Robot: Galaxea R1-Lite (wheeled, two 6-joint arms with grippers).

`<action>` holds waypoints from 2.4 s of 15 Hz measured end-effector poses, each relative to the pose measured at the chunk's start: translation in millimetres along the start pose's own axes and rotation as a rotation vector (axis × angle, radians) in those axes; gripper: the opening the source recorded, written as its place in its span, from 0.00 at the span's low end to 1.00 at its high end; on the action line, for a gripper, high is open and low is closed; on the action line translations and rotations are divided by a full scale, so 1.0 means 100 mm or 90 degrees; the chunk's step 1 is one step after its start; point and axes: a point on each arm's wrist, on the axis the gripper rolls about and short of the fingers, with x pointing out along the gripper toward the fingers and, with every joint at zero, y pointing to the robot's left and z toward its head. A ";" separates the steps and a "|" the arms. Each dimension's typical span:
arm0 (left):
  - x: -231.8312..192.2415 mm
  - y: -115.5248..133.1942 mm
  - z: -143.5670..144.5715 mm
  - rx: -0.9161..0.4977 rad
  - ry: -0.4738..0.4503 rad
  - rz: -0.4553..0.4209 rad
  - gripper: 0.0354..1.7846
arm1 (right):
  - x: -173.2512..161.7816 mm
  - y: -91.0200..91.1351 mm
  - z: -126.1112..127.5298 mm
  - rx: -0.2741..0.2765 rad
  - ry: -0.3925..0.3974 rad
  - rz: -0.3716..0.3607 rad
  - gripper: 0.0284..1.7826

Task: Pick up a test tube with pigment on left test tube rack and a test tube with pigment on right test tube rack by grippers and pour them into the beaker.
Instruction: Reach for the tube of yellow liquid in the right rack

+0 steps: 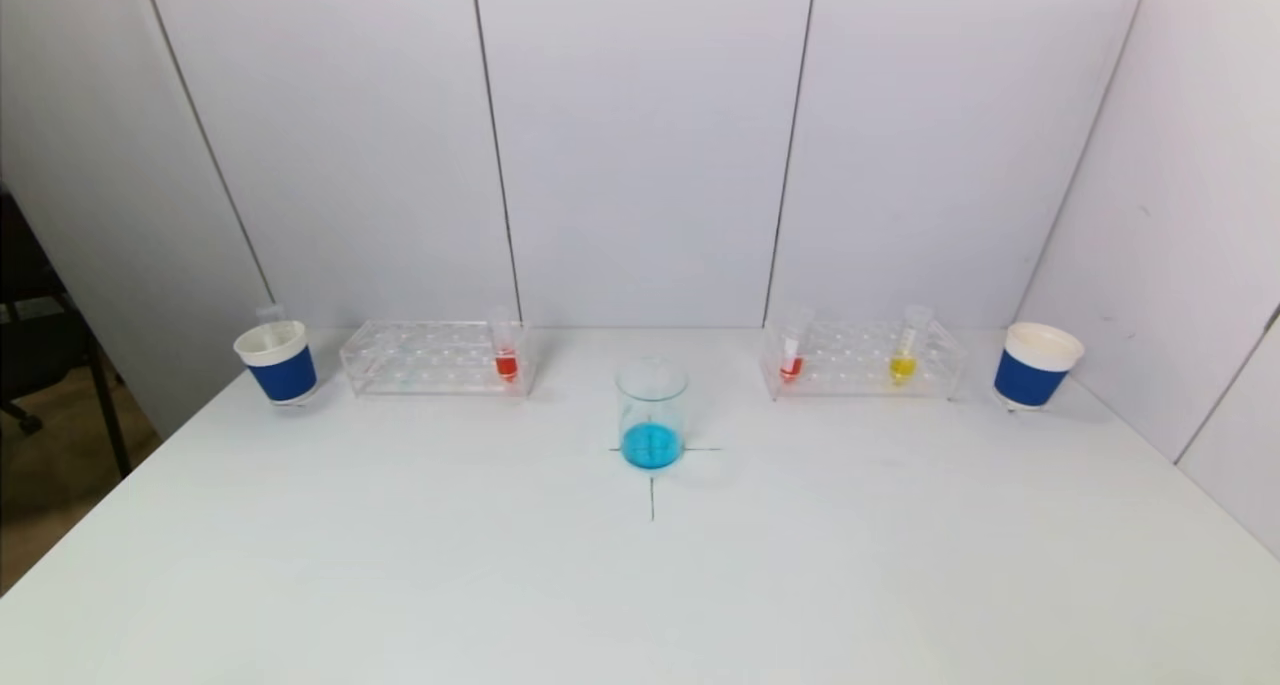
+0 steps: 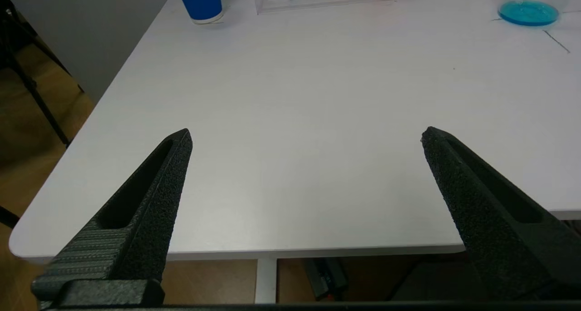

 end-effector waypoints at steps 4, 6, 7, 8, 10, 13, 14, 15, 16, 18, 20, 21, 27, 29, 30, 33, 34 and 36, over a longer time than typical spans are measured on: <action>-0.01 -0.02 -0.21 0.000 -0.029 -0.015 0.99 | 0.00 0.00 0.00 0.000 0.000 0.000 0.99; -0.01 -0.02 -0.23 -0.006 -0.060 -0.014 0.99 | 0.00 0.00 0.00 0.000 0.000 0.000 0.99; 0.00 -0.02 -0.24 -0.006 -0.077 -0.013 0.99 | 0.00 0.00 0.00 0.000 0.000 0.000 0.99; 0.00 -0.02 -0.24 -0.005 -0.082 -0.012 0.99 | 0.00 0.00 0.00 0.000 0.000 0.000 0.99; 0.00 -0.02 -0.25 -0.008 -0.083 -0.009 0.99 | 0.00 0.00 0.00 0.000 0.000 0.000 0.99; 0.00 -0.02 -0.26 -0.010 -0.083 -0.009 0.99 | 0.00 0.00 0.00 0.000 0.000 0.000 0.99; 0.00 -0.02 -0.26 -0.010 -0.084 -0.009 0.99 | 0.00 0.00 0.00 0.000 0.000 0.000 0.99; 0.00 -0.02 -0.25 -0.009 -0.086 -0.009 0.99 | 0.00 0.00 0.00 0.000 0.000 0.000 0.99; 0.00 -0.02 -0.25 -0.009 -0.086 -0.009 0.99 | 0.00 0.00 0.00 0.000 0.000 0.000 0.99; 0.00 -0.02 -0.25 -0.009 -0.086 -0.009 0.99 | 0.00 0.00 0.00 0.000 0.000 0.000 0.99; 0.00 -0.02 -0.25 -0.009 -0.086 -0.009 0.99 | 0.00 0.00 0.00 -0.007 0.000 0.004 0.99; 0.00 -0.02 -0.25 -0.009 -0.086 -0.009 0.99 | 0.00 0.00 0.00 -0.006 0.002 0.002 0.99; 0.00 -0.02 -0.25 -0.009 -0.086 -0.009 0.99 | 0.00 0.00 0.02 -0.016 -0.006 0.005 0.99; 0.00 -0.02 -0.25 -0.009 -0.086 -0.009 0.99 | -0.05 0.01 0.16 -0.022 -0.029 0.016 0.99; 0.00 -0.02 -0.25 -0.009 -0.086 -0.009 0.99 | -0.08 0.02 0.29 -0.023 -0.046 0.024 0.99; 0.00 -0.02 -0.25 -0.009 -0.086 -0.009 0.99 | -0.11 0.03 0.79 -0.025 -0.078 0.035 0.99; 0.00 -0.02 -0.25 -0.009 -0.086 -0.009 0.99 | -0.08 0.04 0.98 -0.026 -0.081 0.038 0.99; 0.00 -0.02 -0.25 -0.009 -0.086 -0.009 0.99 | 0.06 0.06 1.38 -0.030 -0.075 0.042 0.99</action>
